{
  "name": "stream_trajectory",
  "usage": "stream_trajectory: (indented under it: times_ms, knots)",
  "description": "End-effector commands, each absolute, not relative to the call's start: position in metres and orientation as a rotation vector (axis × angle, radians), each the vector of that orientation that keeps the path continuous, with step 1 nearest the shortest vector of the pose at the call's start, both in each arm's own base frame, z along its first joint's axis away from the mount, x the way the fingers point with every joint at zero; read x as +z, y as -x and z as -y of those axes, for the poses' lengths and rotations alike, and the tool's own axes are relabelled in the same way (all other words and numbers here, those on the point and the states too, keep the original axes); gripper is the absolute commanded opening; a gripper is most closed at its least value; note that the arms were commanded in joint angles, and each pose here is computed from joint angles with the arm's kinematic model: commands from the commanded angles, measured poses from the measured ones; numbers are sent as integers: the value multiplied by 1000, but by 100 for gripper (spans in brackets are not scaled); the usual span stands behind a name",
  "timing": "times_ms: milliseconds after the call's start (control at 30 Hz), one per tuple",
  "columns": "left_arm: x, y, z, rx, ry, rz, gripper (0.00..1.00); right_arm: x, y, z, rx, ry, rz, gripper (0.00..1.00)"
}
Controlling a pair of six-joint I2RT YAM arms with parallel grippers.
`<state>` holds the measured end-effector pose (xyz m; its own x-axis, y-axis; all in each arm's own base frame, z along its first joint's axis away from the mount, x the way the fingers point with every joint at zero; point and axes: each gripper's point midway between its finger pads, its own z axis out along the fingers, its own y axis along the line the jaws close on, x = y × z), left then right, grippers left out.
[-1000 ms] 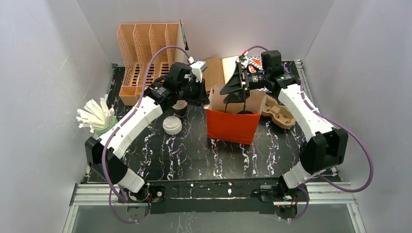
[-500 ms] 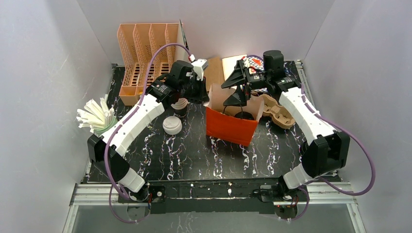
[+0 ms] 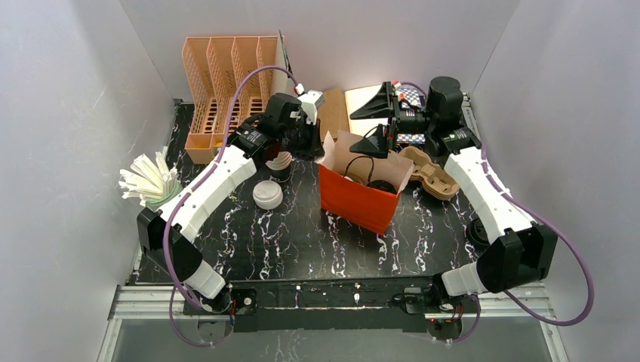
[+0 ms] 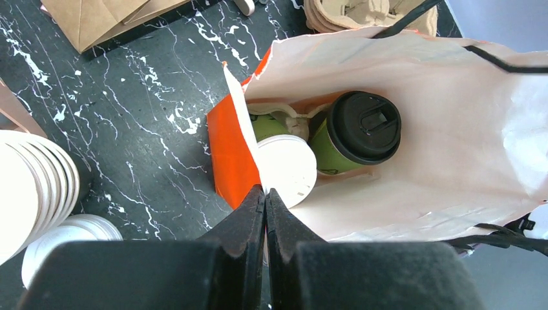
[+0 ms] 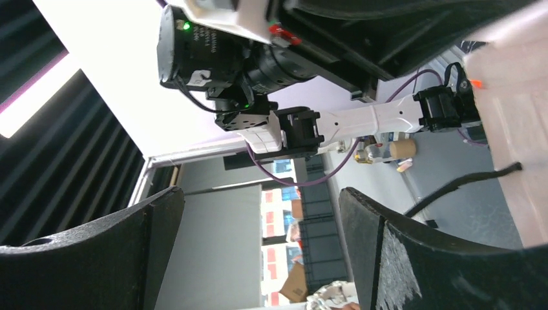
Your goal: Pack the takeout coffee
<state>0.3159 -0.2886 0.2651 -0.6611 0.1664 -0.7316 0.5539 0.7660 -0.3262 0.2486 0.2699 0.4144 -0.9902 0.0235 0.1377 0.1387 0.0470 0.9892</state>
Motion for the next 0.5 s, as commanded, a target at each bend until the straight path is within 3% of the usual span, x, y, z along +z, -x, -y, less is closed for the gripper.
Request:
stream_trajectory:
  times_ms: [0, 200, 467]
  knots:
    - [279, -318, 286, -672, -551, -2211, 0, 427, -246, -265, -2159, 292, 2114, 98]
    - [279, -323, 283, -637, -549, -2203, 0, 416, -241, -265, -2029, 393, 2106, 98]
    - [279, -333, 290, -631, -562, -2192, 0, 436, -241, -281, -2114, 268, 2143, 98]
